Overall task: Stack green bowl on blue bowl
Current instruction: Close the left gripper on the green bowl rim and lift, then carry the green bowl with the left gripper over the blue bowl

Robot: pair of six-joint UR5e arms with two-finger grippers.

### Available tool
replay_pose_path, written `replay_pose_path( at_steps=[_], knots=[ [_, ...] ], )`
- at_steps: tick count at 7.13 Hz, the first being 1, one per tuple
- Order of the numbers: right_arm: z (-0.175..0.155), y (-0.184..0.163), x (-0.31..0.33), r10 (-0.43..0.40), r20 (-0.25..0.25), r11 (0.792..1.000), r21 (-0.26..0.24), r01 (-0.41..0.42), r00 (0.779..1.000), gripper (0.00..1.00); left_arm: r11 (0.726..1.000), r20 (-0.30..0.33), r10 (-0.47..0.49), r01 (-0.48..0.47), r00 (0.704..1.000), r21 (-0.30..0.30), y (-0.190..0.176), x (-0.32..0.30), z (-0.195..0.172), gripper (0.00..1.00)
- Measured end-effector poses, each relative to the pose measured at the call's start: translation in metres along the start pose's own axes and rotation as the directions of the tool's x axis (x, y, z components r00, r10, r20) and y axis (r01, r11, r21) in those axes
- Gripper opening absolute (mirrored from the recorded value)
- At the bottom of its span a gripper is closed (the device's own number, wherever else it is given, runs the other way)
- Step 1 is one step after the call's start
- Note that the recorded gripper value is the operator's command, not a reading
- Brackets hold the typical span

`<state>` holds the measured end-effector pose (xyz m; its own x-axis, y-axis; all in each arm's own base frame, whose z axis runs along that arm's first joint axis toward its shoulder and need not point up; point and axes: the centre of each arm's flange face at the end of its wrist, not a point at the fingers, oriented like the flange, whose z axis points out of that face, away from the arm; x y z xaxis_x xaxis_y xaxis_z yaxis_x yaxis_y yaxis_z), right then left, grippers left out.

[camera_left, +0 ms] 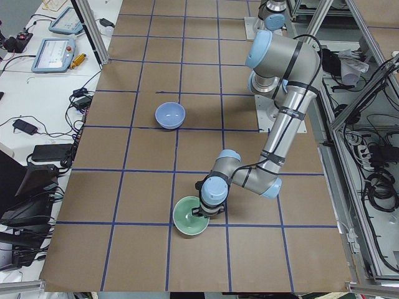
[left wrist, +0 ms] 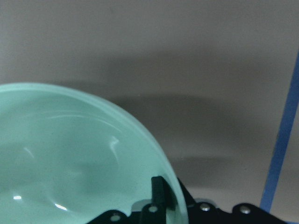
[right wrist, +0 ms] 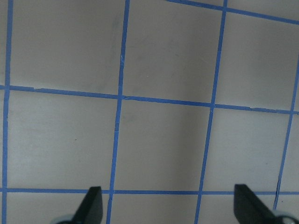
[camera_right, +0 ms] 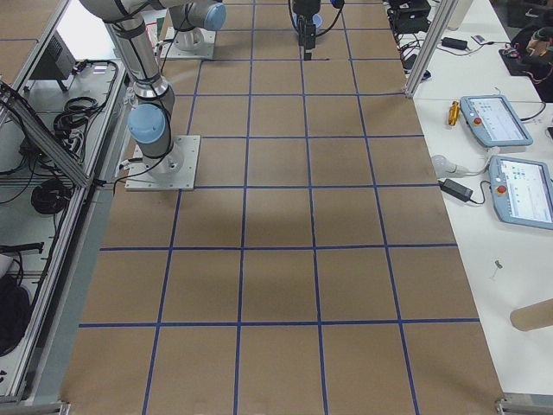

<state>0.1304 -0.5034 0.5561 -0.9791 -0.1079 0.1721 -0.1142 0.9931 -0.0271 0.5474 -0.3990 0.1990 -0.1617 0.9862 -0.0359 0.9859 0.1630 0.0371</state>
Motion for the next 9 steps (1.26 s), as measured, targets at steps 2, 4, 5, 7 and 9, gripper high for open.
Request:
replay_pose_path(
  at_steps=[2, 4, 5, 7, 9],
  knots=[
    [0.000, 0.000, 0.000, 0.000, 0.000, 1.000, 0.000, 0.000, 1.000, 1.00, 1.000, -0.015, -0.006, 0.006, 1.000, -0.010, 0.000, 0.002, 0.000, 0.00],
    [0.000, 0.000, 0.000, 0.000, 0.000, 1.000, 0.000, 0.000, 1.000, 1.00, 1.000, -0.019, -0.009, 0.008, 1.000, -0.016, -0.001, 0.002, -0.004, 0.00],
    [0.000, 0.000, 0.000, 0.000, 0.000, 1.000, 0.000, 0.000, 1.000, 1.00, 1.000, -0.024, -0.002, 0.002, 1.000, -0.025, -0.005, 0.000, -0.012, 0.00],
    [0.000, 0.000, 0.000, 0.000, 0.000, 1.000, 0.000, 0.000, 1.000, 1.00, 0.998, -0.056, 0.035, -0.037, 0.998, -0.048, -0.029, -0.015, -0.041, 0.00],
    [0.000, 0.000, 0.000, 0.000, 0.000, 1.000, 0.000, 0.000, 1.000, 1.00, 0.997, -0.063, 0.052, -0.056, 0.997, -0.058, -0.068, -0.036, -0.075, 0.00]
  ],
)
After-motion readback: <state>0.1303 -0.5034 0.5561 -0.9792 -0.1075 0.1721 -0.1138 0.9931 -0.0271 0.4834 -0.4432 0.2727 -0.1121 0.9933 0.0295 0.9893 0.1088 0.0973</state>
